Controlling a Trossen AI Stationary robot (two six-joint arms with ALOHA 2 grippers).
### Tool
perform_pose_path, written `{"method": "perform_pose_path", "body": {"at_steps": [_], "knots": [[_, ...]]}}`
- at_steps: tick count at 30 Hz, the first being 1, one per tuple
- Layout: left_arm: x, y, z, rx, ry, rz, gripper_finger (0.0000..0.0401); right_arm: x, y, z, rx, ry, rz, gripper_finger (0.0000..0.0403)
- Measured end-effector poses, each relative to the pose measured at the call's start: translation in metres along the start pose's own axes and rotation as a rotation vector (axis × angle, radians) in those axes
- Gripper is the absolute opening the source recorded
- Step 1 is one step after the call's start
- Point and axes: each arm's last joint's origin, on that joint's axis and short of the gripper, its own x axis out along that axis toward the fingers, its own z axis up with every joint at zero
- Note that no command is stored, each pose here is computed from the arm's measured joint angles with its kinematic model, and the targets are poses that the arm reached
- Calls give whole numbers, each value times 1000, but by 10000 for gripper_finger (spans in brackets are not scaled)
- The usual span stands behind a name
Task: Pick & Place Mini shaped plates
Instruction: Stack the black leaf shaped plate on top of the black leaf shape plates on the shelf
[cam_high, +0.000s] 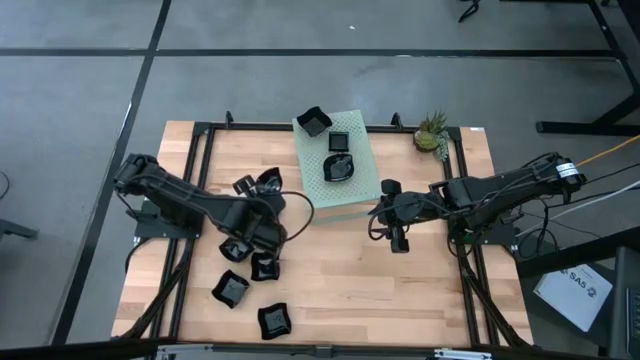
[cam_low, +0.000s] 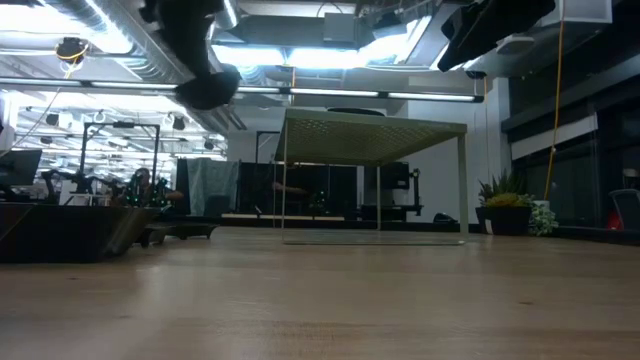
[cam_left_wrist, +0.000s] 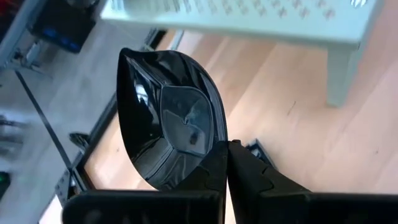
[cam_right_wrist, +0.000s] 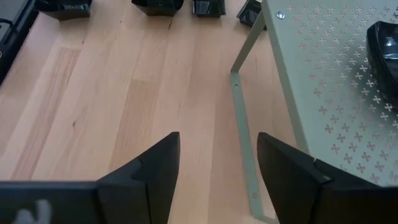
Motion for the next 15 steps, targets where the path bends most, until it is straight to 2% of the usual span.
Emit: {"method": "perform_pose_path", "body": {"at_steps": [15], "knots": [[-5,18,44,79,-95,-20,2,0,0,0,-2,0,0,212]]}}
